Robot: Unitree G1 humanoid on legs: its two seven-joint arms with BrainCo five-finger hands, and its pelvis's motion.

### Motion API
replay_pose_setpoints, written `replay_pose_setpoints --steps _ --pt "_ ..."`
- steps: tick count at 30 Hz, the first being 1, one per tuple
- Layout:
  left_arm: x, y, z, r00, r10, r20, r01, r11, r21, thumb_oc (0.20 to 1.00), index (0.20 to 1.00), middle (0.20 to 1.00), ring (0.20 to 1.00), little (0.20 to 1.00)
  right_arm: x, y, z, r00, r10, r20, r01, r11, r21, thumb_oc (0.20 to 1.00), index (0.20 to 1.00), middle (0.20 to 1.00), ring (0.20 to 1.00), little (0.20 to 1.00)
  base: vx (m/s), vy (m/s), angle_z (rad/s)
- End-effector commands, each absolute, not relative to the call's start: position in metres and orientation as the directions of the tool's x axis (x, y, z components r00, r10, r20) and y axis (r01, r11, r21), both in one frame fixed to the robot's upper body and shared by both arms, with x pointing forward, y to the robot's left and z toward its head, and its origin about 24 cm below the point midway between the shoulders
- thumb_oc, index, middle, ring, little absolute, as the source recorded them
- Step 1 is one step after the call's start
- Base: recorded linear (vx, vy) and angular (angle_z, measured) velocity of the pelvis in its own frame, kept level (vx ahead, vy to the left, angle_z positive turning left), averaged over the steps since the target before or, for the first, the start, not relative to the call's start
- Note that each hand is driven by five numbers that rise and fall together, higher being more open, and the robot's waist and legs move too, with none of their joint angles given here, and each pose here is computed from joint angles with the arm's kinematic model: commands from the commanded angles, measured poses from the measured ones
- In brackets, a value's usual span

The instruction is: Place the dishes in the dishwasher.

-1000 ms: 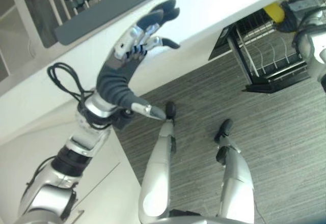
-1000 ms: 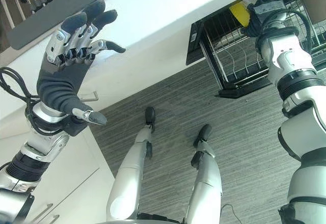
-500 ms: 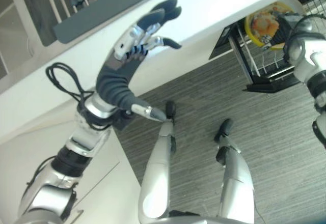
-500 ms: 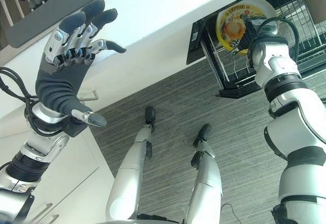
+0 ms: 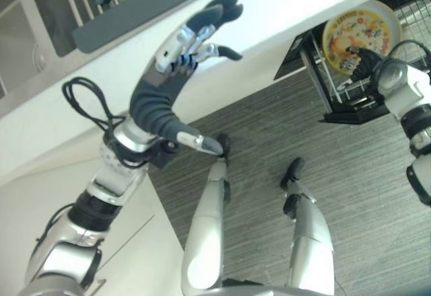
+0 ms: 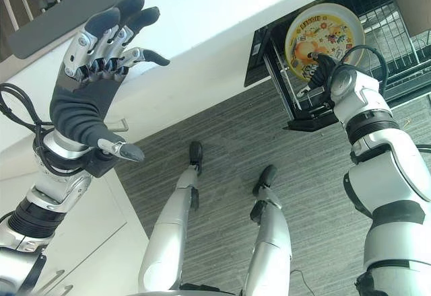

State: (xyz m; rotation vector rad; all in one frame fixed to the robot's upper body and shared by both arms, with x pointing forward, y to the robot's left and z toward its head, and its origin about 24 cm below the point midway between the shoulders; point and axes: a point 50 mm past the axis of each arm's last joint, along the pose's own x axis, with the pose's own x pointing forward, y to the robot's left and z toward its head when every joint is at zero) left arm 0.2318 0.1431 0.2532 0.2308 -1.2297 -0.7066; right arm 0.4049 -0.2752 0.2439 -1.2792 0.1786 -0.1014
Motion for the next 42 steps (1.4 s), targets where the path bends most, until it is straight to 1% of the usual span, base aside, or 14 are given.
replay_pose_setpoints --steps 1,4,7,9,12,15,18,24,26,27,32,38,40,42 --pt "0.269 0.176 0.218 0.517 -0.522 0.678 0.333 0.853 0.403 1.000 1.000 1.000 1.000 1.000 0.400 -0.287 0.265 0.969 -0.244 -0.026 0.033 0.233 -0.972 1.000 1.000 1.000 1.000 1.000 0.00 0.000 0.00" --pt "0.269 0.176 0.217 0.526 -0.514 0.677 0.327 0.858 0.397 1.000 1.000 1.000 1.000 1.000 0.396 -0.296 0.272 0.946 -0.317 0.070 0.129 0.167 -0.977 1.000 1.000 1.000 1.000 1.000 0.00 0.000 0.00" --pt "0.269 0.178 0.217 0.536 -0.508 0.675 0.322 0.862 0.392 1.000 1.000 1.000 1.000 1.000 0.395 -0.295 0.285 0.928 -0.332 0.170 0.240 0.183 -0.953 1.000 1.000 1.000 1.000 1.000 0.00 0.000 0.00" --pt "0.267 0.178 0.214 0.549 -0.499 0.671 0.315 0.866 0.388 1.000 1.000 1.000 1.000 1.000 0.389 -0.293 0.303 0.885 -0.358 0.298 0.378 0.175 -0.909 1.000 1.000 1.000 1.000 1.000 0.00 0.013 -0.02" --pt "0.263 0.179 0.210 0.557 -0.483 0.675 0.305 0.876 0.375 1.000 1.000 1.000 1.000 1.000 0.381 -0.292 0.314 0.840 -0.358 0.408 0.496 0.198 -0.846 1.000 1.000 1.000 1.000 1.000 -0.01 0.045 -0.09" --pt "0.256 0.179 0.202 0.575 -0.453 0.681 0.282 0.891 0.355 1.000 1.000 1.000 1.000 1.000 0.366 -0.282 0.326 0.794 -0.328 0.511 0.599 0.284 -0.749 1.000 1.000 1.000 1.000 1.000 -0.03 0.068 -0.10" --pt "0.250 0.178 0.197 0.586 -0.421 0.692 0.258 0.907 0.333 1.000 1.000 1.000 1.000 1.000 0.352 -0.277 0.311 0.794 -0.323 0.516 0.607 0.371 -0.703 1.000 1.000 1.000 1.000 1.000 -0.05 0.098 -0.16" --pt "0.241 0.176 0.190 0.592 -0.346 0.728 0.179 0.937 0.300 1.000 1.000 1.000 1.000 1.000 0.317 -0.260 0.236 0.804 -0.289 0.520 0.579 0.581 -0.572 1.000 1.000 1.000 1.000 1.000 -0.06 0.079 -0.10" --pt "0.238 0.176 0.191 0.582 -0.323 0.746 0.154 0.945 0.289 1.000 1.000 1.000 1.000 1.000 0.304 -0.256 0.222 0.784 -0.286 0.551 0.587 0.631 -0.508 1.000 1.000 1.000 1.000 1.000 -0.08 0.074 -0.09" --pt "0.236 0.178 0.193 0.566 -0.296 0.770 0.128 0.954 0.272 1.000 1.000 1.000 1.000 1.000 0.288 -0.252 0.214 0.719 -0.302 0.626 0.617 0.693 -0.374 1.000 1.000 1.000 1.000 1.000 -0.07 0.062 -0.01" --pt "0.233 0.181 0.192 0.555 -0.250 0.793 0.106 0.967 0.230 1.000 1.000 1.000 1.000 1.000 0.262 -0.248 0.210 0.615 -0.305 0.727 0.616 0.762 -0.201 1.000 1.000 1.000 1.000 1.000 -0.04 0.102 -0.09" --pt "0.230 0.193 0.189 0.571 -0.229 0.788 0.108 0.973 0.204 1.000 1.000 1.000 1.000 1.000 0.249 -0.257 0.210 0.520 -0.368 0.771 0.642 0.763 -0.069 1.000 1.000 1.000 1.000 1.000 -0.06 0.070 -0.07" --pt "0.230 0.194 0.184 0.589 -0.226 0.776 0.121 0.974 0.192 1.000 1.000 1.000 1.000 1.000 0.246 -0.262 0.202 0.514 -0.440 0.737 0.643 0.766 0.008 1.000 1.000 1.000 1.000 1.000 -0.03 0.044 -0.06" --pt "0.229 0.196 0.173 0.623 -0.226 0.749 0.145 0.974 0.174 1.000 1.000 1.000 1.000 1.000 0.245 -0.272 0.181 0.552 -0.533 0.641 0.634 0.768 0.092 1.000 1.000 1.000 1.000 1.000 0.03 0.084 -0.05"
